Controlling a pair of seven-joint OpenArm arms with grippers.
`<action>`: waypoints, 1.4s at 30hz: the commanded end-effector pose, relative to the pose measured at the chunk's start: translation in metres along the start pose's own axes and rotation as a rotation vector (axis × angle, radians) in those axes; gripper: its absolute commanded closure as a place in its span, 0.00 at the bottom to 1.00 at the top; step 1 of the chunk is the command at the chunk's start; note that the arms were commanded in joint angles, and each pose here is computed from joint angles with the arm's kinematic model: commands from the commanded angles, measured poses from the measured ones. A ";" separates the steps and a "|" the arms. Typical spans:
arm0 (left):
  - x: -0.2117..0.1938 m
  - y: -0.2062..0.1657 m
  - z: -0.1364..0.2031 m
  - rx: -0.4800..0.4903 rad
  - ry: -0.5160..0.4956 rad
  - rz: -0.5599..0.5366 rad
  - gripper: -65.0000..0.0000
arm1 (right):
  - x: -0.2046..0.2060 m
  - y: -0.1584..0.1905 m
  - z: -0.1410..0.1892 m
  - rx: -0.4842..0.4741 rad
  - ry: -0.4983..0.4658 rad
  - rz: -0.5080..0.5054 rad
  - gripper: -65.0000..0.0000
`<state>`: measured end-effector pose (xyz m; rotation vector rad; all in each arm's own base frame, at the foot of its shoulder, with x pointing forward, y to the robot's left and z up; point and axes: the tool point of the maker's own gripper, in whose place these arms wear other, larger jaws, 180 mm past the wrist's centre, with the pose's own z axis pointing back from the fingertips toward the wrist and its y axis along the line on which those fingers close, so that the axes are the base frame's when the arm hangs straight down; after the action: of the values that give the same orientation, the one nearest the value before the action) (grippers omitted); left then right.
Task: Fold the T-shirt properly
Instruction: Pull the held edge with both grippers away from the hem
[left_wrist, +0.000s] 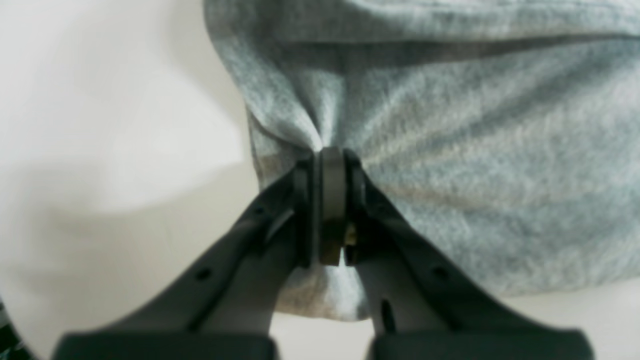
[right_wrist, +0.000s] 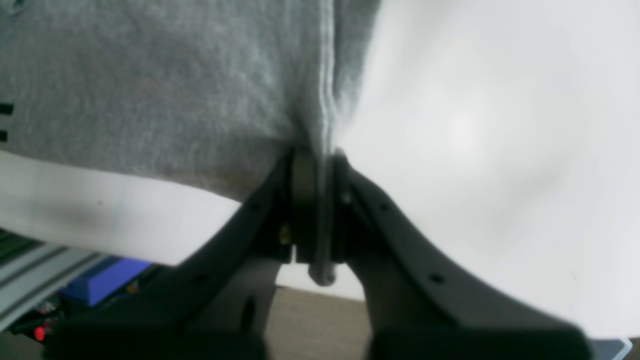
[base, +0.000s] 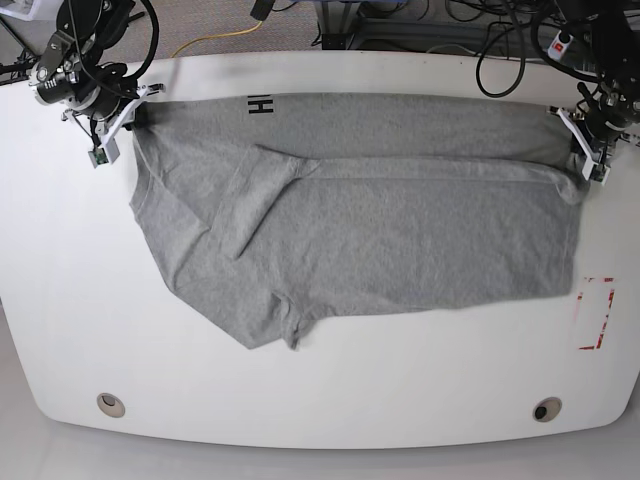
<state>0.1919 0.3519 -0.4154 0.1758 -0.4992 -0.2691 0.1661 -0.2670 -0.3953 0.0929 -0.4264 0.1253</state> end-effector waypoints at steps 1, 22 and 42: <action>-0.001 0.011 0.014 0.051 0.019 -0.053 1.00 | 0.000 -0.011 0.013 -0.054 0.005 0.036 1.00; 0.003 0.000 0.027 0.057 0.001 -0.092 0.37 | -0.020 -0.030 0.038 -0.134 0.031 0.033 0.23; 0.051 0.048 0.055 0.225 -0.030 -0.055 0.39 | 0.111 -0.024 0.035 -0.115 -0.265 0.093 0.27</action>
<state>0.2110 0.3725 -0.3468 0.3782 -0.5233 -0.2589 0.2399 -0.2887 -0.3264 -0.0393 -0.6616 0.1479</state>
